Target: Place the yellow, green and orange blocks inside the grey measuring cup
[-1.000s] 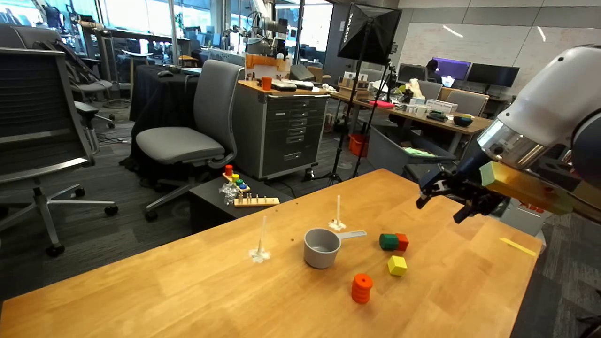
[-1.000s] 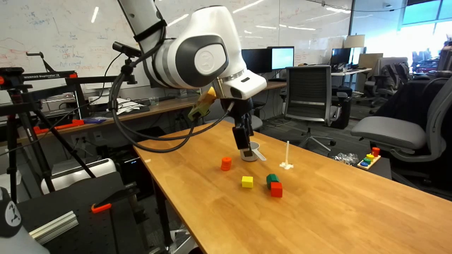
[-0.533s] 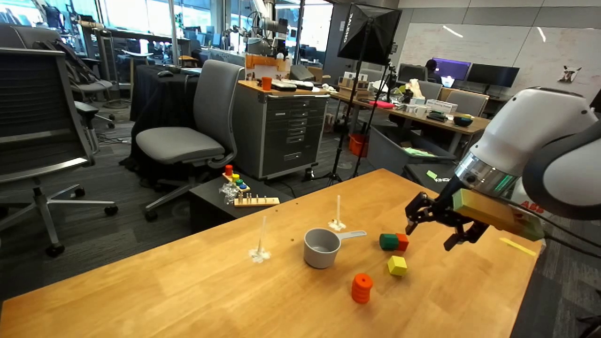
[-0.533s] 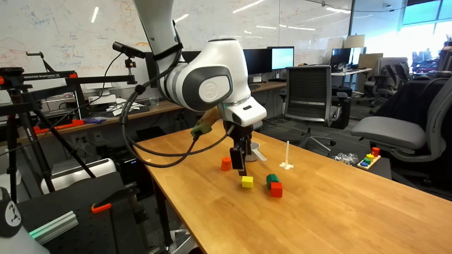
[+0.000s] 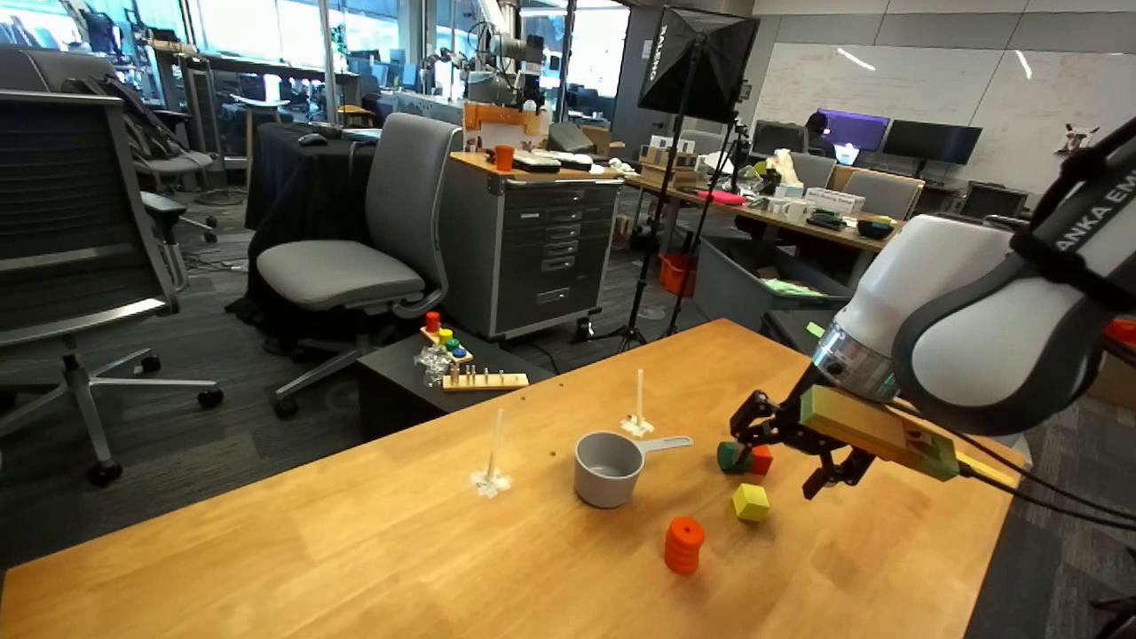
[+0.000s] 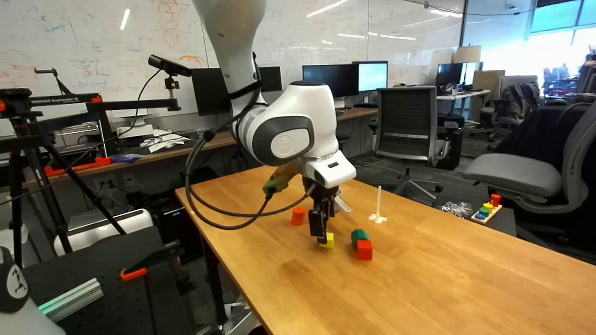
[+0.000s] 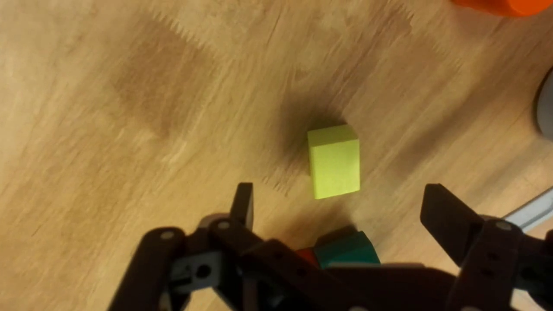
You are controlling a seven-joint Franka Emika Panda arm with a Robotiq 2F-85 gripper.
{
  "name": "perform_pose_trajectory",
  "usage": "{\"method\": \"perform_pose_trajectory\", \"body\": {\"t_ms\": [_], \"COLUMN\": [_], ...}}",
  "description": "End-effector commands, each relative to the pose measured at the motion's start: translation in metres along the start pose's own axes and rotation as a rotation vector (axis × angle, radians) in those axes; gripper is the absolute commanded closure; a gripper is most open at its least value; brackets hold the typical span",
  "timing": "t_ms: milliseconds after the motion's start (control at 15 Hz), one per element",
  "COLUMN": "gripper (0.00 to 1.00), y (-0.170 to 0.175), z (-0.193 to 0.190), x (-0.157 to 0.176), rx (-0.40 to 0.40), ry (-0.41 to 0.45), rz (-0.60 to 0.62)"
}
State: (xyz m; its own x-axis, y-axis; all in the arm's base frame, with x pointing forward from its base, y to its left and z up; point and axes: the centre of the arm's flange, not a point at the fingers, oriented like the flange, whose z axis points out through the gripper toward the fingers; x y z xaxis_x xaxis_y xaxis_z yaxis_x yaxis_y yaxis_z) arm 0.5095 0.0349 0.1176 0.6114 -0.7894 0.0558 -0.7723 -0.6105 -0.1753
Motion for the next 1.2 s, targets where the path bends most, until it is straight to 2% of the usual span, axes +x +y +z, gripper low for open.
{"method": "perform_pose_trajectory", "body": {"t_ms": [0, 333, 400, 533, 733, 1000, 1133], "gripper": [0.00, 0.02, 0.26, 0.29, 0.55, 0.84, 0.88], "y": [-0.020, -0.026, -0.026, -0.026, -0.019, -0.011, -0.011], "z": [0.025, 0.046, 0.049, 0.051, 0.048, 0.037, 0.036], "x": [0.004, 0.002, 0.002, 0.004, 0.009, 0.012, 0.012], "rx": [-0.019, -0.041, -0.043, -0.042, -0.042, -0.032, -0.027], "ry": [-0.004, -0.017, -0.016, -0.014, -0.006, 0.000, -0.001], "rz": [-0.034, -0.076, -0.079, -0.090, -0.089, -0.069, -0.059]}}
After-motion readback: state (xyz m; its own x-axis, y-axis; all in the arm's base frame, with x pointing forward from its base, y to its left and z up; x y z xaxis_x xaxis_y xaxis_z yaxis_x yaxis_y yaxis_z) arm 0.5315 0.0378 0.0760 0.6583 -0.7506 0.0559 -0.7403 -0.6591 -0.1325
